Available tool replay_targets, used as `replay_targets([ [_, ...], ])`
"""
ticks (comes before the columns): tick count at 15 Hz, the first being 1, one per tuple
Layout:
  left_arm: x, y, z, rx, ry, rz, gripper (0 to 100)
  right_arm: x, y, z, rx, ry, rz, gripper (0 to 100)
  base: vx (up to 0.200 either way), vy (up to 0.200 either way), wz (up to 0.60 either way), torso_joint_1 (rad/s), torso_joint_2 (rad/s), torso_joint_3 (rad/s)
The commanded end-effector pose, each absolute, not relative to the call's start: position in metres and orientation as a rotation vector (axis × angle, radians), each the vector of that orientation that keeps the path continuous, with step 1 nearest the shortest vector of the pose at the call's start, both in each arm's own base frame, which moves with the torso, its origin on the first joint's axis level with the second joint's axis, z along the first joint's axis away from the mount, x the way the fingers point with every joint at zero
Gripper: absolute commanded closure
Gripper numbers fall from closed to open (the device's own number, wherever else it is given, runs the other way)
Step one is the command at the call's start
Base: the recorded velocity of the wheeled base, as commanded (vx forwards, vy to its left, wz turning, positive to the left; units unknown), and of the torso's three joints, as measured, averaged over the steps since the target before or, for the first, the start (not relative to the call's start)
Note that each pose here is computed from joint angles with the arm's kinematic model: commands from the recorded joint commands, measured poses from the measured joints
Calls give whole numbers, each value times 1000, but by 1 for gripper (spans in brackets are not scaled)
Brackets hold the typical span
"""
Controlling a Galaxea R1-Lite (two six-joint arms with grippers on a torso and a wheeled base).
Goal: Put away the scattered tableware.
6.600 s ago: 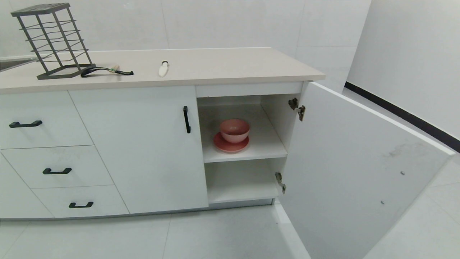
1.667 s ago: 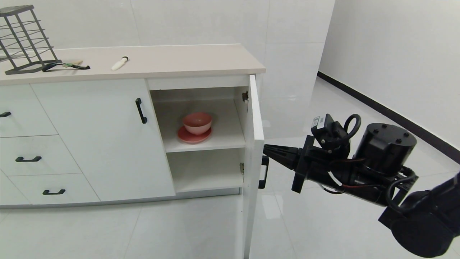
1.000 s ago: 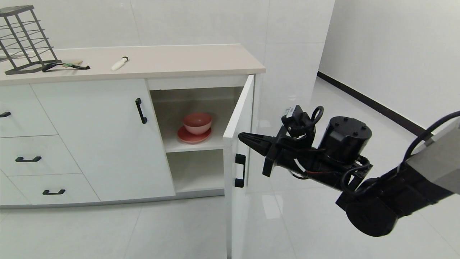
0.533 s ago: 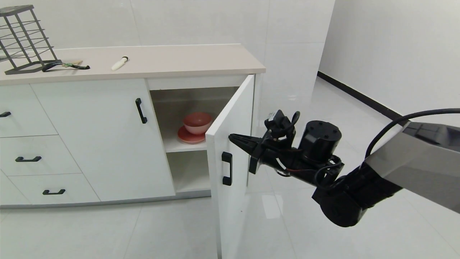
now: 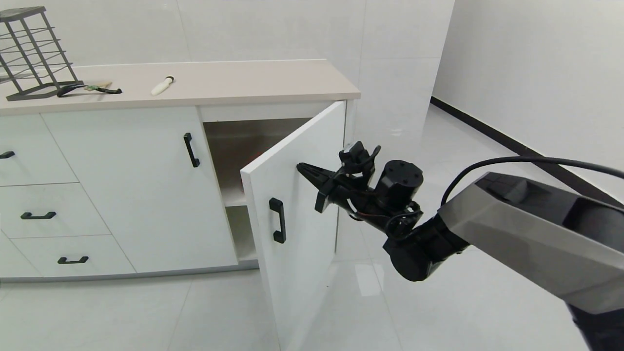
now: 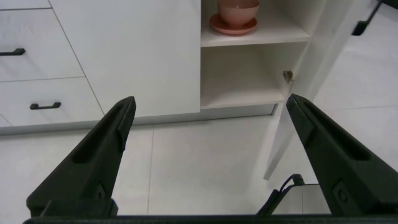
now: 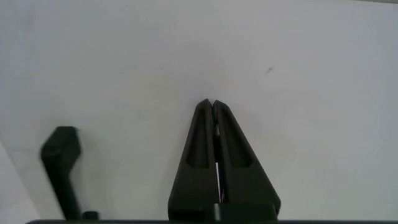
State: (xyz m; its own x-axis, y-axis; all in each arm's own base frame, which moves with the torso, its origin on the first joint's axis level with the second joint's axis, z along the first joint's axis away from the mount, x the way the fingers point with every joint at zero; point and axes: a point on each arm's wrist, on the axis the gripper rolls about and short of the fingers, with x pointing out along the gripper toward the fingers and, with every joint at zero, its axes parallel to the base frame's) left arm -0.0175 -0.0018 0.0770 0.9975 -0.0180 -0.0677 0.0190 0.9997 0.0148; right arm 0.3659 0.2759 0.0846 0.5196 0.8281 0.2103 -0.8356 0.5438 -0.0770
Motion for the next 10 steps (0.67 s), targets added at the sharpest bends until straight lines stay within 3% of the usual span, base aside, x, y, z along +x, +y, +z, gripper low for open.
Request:
replay_targets([
  [1, -18, -2, 77, 15, 67, -17, 0, 394, 277, 52, 66, -236, 931, 100, 0, 0, 0, 0, 0, 0],
  [5, -18, -2, 77, 15, 67, -17, 0, 400, 269, 59, 71, -288, 908, 100, 0, 0, 0, 0, 0, 0],
  [8, -18, -2, 77, 15, 67, -19, 0, 385, 245, 100, 75, -335, 883, 100, 0, 0, 0, 0, 0, 0],
  [10, -18, -2, 77, 15, 67, -19, 0, 349, 218, 122, 66, -292, 880, 100, 0, 0, 0, 0, 0, 0],
])
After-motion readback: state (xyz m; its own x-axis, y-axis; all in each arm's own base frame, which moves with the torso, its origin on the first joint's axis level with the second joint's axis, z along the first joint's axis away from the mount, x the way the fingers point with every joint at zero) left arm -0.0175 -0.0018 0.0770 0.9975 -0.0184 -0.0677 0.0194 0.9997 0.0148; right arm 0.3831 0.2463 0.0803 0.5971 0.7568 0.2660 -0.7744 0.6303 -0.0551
